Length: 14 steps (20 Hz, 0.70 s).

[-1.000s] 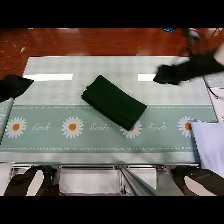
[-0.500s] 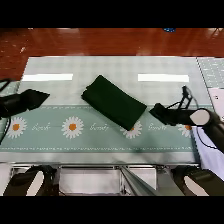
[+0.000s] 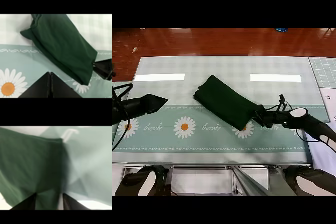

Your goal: Fold the shirts.

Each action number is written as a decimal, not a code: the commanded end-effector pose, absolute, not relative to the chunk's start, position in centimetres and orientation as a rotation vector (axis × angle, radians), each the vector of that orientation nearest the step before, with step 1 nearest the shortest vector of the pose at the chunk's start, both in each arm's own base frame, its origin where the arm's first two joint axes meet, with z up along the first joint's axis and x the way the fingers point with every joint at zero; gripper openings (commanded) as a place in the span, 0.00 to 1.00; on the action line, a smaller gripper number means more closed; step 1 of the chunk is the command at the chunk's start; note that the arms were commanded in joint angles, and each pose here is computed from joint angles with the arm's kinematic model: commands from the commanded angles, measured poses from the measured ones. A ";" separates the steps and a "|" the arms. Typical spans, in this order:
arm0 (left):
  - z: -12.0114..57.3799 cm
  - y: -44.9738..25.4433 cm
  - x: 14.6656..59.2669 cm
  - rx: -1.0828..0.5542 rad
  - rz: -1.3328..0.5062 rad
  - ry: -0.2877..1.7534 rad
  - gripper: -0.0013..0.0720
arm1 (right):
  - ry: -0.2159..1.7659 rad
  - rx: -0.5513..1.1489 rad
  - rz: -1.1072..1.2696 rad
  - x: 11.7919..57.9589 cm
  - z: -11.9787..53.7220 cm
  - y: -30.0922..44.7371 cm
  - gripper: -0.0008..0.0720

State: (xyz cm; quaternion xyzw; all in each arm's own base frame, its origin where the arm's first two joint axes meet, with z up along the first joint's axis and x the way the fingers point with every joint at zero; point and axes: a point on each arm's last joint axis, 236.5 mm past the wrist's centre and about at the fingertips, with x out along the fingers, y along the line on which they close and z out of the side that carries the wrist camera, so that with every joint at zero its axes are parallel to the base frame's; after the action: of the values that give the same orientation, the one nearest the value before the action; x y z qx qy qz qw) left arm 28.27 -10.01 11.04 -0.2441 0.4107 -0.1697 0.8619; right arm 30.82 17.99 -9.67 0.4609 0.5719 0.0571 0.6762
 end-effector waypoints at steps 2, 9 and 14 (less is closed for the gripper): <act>10.7 -10.0 28.6 -0.518 -0.351 0.869 0.04 | 1.324 1.026 0.210 32.3 -9.9 20.8 0.57; 10.8 -9.9 28.8 -0.518 -0.347 0.859 0.04 | 1.255 0.808 0.546 36.1 -3.2 28.8 0.05; 10.6 -9.8 29.0 -0.522 -0.343 0.861 0.04 | 1.083 0.656 0.582 43.2 7.7 26.2 0.05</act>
State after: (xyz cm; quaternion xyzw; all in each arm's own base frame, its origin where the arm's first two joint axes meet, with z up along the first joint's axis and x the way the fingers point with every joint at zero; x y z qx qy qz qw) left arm 28.90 -9.81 10.73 -0.2482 0.4097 -0.1641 0.8623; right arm 40.49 27.72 2.49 0.3422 0.5217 0.2624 0.7361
